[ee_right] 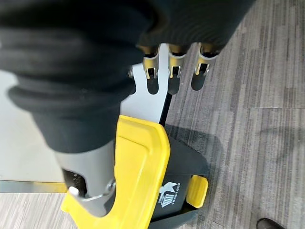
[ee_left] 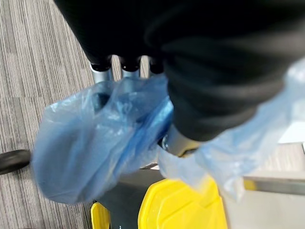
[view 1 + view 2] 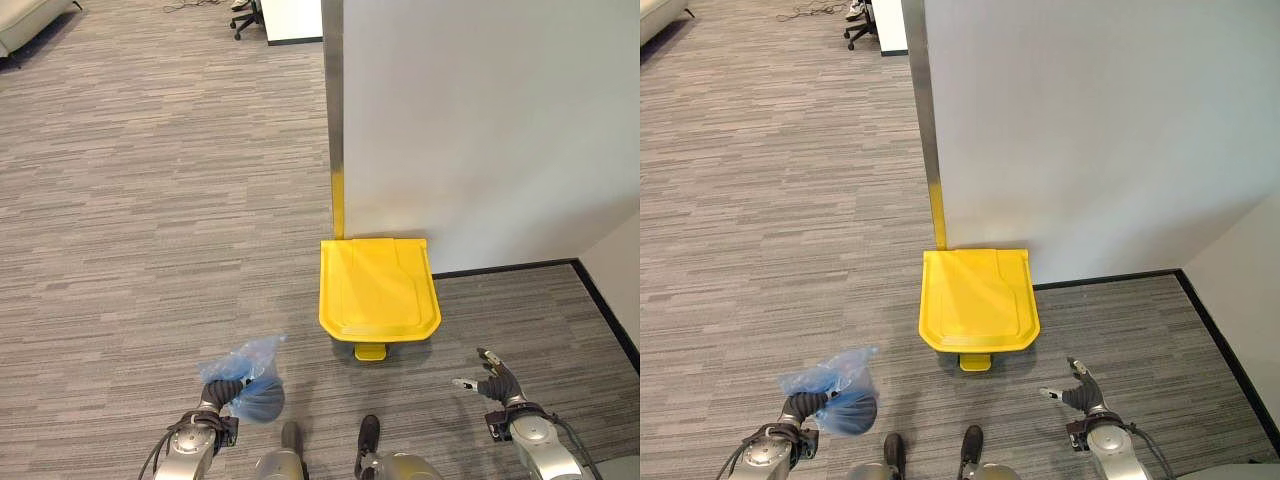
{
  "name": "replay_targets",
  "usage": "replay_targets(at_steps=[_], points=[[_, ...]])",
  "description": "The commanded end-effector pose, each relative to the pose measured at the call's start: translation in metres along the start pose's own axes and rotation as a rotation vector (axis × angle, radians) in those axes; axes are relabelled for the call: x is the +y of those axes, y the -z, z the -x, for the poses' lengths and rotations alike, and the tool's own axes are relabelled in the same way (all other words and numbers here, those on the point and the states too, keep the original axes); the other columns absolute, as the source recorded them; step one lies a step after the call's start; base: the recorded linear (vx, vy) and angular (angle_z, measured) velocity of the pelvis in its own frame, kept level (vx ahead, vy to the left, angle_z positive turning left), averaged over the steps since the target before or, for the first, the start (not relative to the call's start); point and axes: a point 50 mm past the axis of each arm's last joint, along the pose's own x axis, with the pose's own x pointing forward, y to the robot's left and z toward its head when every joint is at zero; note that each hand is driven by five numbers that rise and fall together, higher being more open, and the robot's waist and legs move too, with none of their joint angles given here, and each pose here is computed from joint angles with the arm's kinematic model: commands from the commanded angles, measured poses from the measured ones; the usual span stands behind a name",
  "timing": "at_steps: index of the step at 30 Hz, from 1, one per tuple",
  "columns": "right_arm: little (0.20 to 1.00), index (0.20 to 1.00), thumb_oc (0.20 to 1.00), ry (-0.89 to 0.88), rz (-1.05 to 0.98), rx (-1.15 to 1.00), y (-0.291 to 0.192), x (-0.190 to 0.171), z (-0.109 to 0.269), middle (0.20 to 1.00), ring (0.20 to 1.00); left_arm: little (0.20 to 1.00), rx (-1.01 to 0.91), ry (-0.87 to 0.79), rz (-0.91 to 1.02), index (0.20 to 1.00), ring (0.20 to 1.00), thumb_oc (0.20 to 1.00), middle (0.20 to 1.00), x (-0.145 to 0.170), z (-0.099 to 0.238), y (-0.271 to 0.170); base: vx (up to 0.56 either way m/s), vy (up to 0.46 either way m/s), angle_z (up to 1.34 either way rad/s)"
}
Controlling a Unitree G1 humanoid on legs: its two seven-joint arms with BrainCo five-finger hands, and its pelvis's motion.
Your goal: Gather garbage on tea table into small bin, then transfer packed bag to large trash can.
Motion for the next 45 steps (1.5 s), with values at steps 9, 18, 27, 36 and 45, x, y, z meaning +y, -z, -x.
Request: replay_targets(at_steps=[9, 18, 27, 36, 45], points=[[1.000, 1.000, 1.000, 0.009, -0.033, 0.002, 0.005, 0.002, 0.001, 1.000, 1.000, 0.200, -0.048, -0.072, 0.002, 0.200, 0.200, 0.200, 0.200, 0.025, 0.006, -0.005, 0.07, 0.057, -0.10], [1.000, 1.000, 1.000, 0.003, -0.036, 0.000, 0.000, 0.005, -0.002, 1.000, 1.000, 0.200, -0.057, -0.098, 0.002, 0.200, 0.200, 0.200, 0.200, 0.032, 0.005, -0.008, 0.02, 0.100, -0.12], [1.000, 1.000, 1.000, -0.001, -0.054, -0.031, -0.011, 0.009, -0.006, 1.000, 1.000, 0.200, -0.079, -0.123, -0.031, 0.200, 0.200, 0.200, 0.200, 0.043, 0.003, -0.016, 0.01, 0.150, -0.24], [1.000, 1.000, 1.000, 0.021, -0.032, -0.055, -0.017, 0.001, -0.007, 1.000, 1.000, 0.200, -0.112, -0.126, -0.027, 0.200, 0.200, 0.200, 0.200, 0.042, -0.002, -0.025, 0.21, 0.014, 0.10], [1.000, 1.000, 1.000, 0.086, -0.089, -0.040, -0.011, -0.013, -0.006, 1.000, 1.000, 0.200, -0.100, -0.090, -0.018, 0.200, 0.200, 0.200, 0.200, 0.030, -0.005, -0.023, 0.20, -0.094, 0.28]])
